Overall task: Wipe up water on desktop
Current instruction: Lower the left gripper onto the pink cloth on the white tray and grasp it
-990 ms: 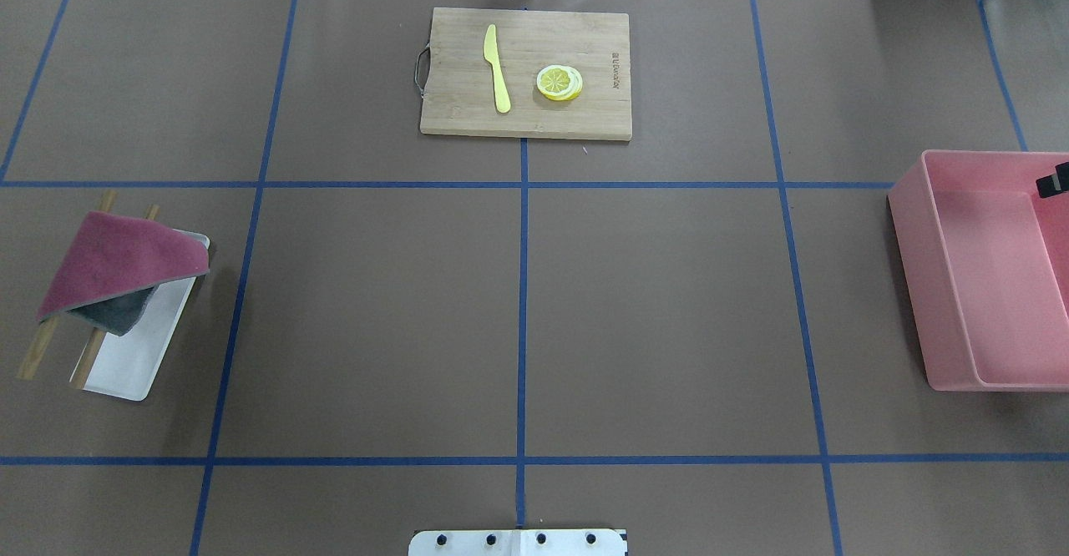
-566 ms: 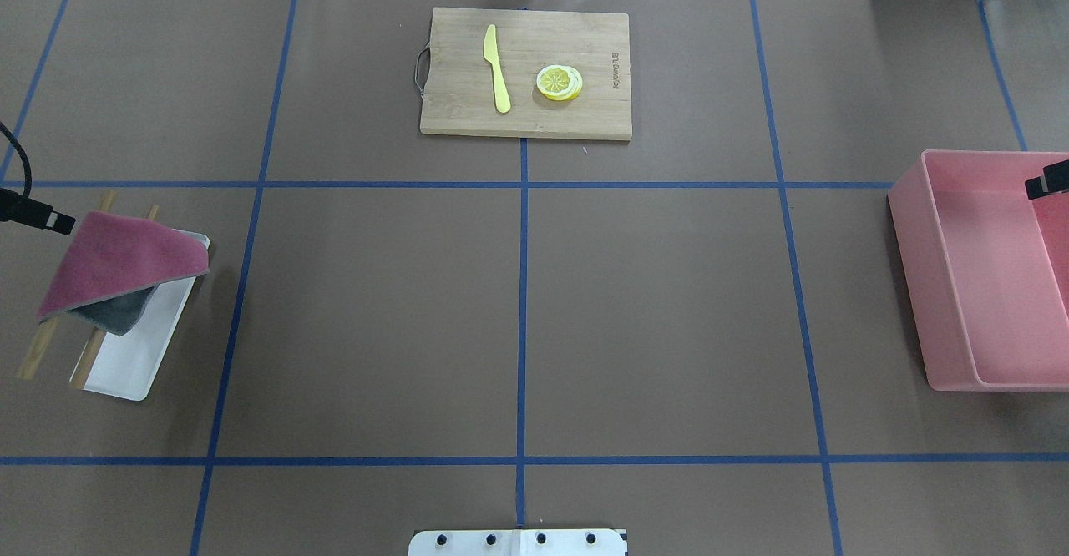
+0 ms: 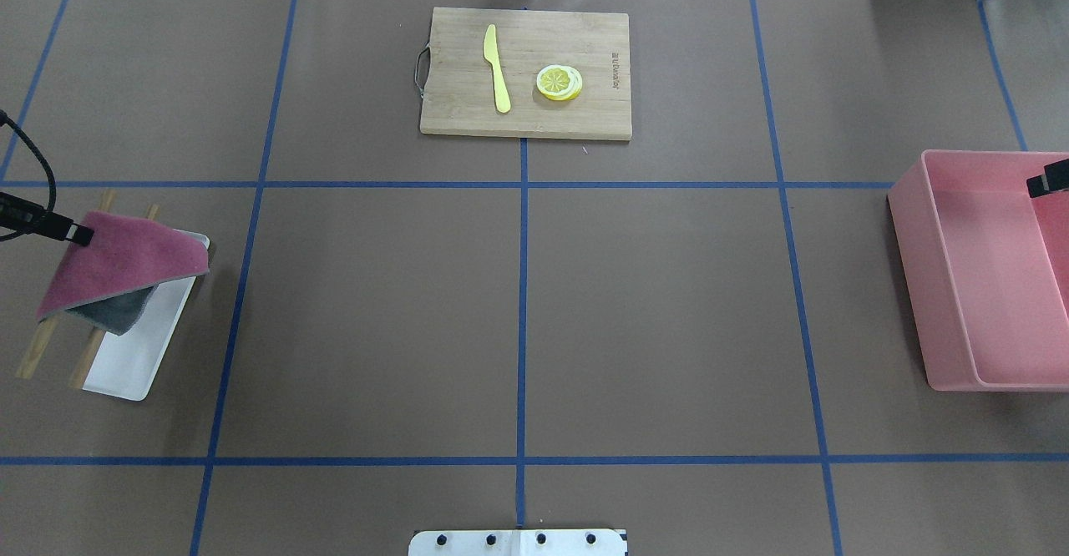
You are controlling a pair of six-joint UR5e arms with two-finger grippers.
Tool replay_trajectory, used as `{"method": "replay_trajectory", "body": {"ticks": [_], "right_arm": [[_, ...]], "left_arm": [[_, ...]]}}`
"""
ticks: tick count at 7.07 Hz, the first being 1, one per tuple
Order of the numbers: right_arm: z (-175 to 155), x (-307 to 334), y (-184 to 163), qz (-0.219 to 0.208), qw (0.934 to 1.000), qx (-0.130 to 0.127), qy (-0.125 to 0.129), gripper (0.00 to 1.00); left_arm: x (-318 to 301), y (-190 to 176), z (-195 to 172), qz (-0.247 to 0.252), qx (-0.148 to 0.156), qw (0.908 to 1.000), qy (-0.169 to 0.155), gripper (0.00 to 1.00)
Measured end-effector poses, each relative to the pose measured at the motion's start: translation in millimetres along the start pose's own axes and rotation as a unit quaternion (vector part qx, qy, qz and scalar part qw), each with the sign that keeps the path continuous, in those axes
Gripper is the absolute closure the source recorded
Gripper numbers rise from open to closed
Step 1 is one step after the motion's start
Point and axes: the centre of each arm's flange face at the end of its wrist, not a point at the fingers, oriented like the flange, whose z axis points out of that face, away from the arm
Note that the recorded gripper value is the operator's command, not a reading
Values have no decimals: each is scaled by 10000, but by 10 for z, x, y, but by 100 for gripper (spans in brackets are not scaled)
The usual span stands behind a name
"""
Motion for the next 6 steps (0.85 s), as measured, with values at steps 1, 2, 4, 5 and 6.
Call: {"method": "replay_trajectory", "body": {"ticks": [1, 2, 4, 5, 6], "right_arm": [[3, 4, -2, 3, 10000, 2, 11, 0], [3, 4, -5, 1, 10000, 7, 16, 0], [2, 1, -9, -2, 10000, 13, 17, 0], [-2, -9, -15, -13, 10000, 20, 11, 0], [-5, -53, -31, -78, 10000, 56, -28, 0]], "left_arm": [[22, -8, 1, 22, 0, 10000, 23, 100], [40, -17, -7, 39, 10, 10000, 38, 100], [100, -29, -51, 81, 43, 9999, 80, 100], [153, -32, -107, 84, 67, 9998, 138, 100], [239, -61, -205, -108, 130, 9996, 221, 100]]}}
